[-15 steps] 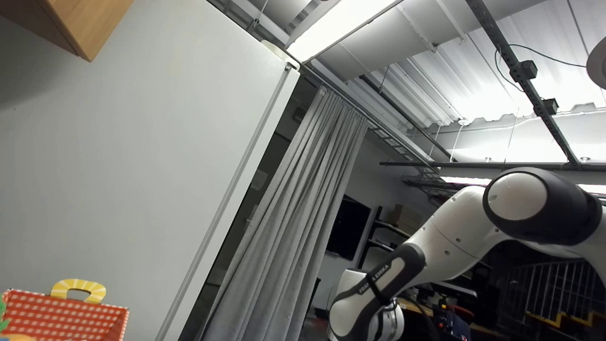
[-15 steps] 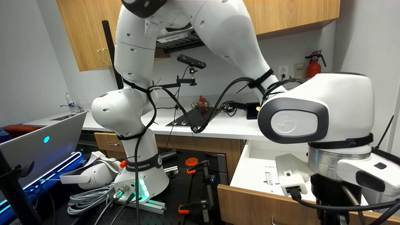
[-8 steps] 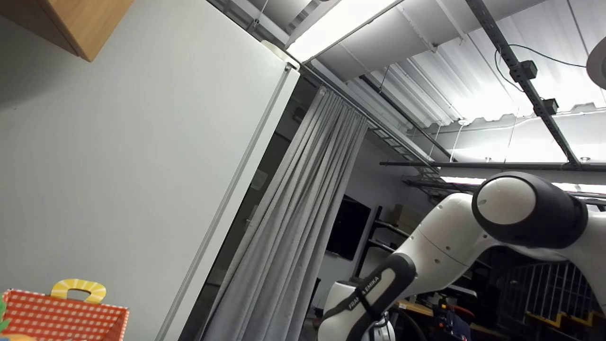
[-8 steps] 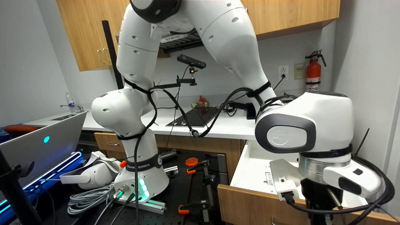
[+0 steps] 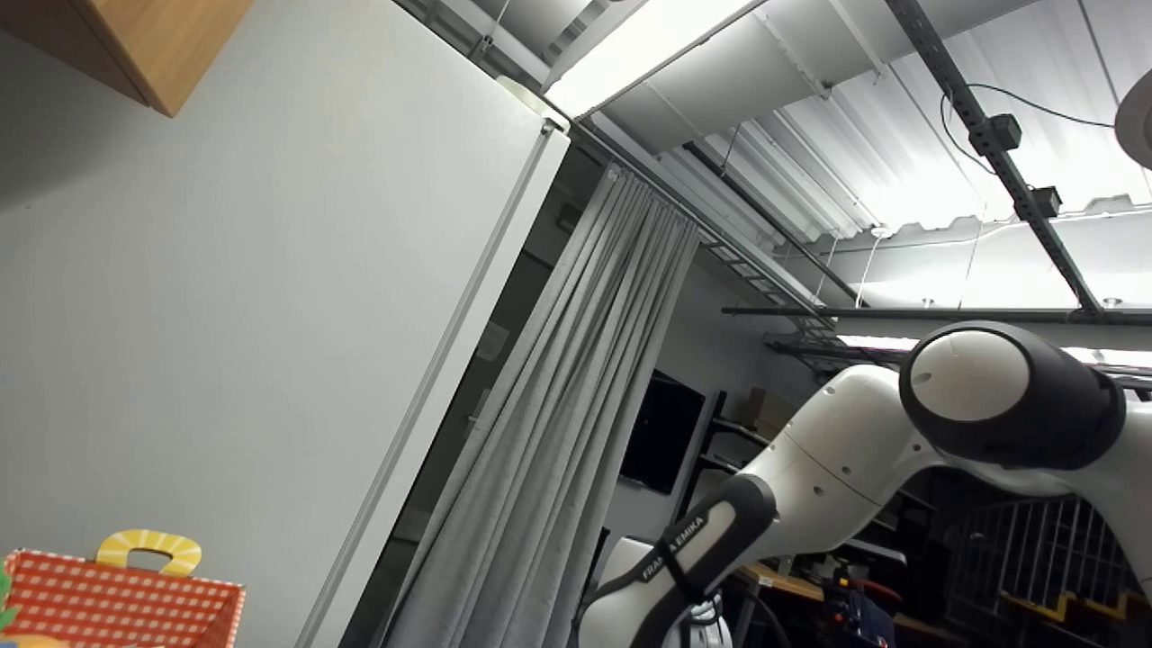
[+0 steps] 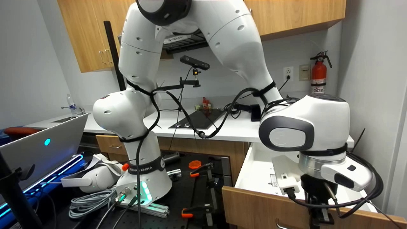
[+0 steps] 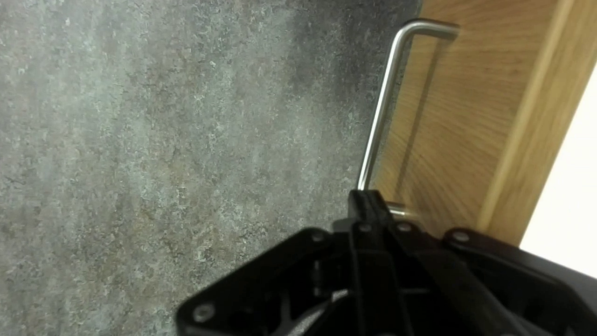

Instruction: Close the drawer

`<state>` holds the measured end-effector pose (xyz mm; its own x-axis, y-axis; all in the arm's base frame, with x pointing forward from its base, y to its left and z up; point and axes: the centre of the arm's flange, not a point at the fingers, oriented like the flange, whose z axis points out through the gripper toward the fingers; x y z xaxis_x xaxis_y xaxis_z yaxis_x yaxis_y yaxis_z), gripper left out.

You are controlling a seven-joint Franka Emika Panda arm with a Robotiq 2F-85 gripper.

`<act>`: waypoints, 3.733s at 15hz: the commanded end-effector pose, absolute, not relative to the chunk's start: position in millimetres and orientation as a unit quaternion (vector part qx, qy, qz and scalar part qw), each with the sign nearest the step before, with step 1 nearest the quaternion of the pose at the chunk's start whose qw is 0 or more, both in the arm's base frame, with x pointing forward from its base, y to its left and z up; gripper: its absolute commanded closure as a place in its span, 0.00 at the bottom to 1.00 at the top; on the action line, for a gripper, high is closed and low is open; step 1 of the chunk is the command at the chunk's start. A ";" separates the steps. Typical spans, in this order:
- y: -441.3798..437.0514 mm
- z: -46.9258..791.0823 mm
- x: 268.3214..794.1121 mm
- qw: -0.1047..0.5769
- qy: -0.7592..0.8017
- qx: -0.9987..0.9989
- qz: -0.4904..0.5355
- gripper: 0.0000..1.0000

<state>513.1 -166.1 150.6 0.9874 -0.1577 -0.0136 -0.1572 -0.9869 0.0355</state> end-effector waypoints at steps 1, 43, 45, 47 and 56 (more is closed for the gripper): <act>-154.4 149.3 512.0 -0.013 -0.069 0.998 0.004 1.00; 87.1 131.3 542.6 -0.219 0.036 0.975 0.005 1.00; 67.5 134.6 546.1 -0.208 0.039 0.977 -0.009 1.00; 43.6 138.8 548.1 -0.198 0.035 0.979 -0.023 1.00; -41.2 215.7 544.3 -0.219 0.031 0.974 0.044 1.00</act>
<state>559.7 -27.8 174.3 0.9991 0.0185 0.0378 0.0317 -0.9218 -0.3863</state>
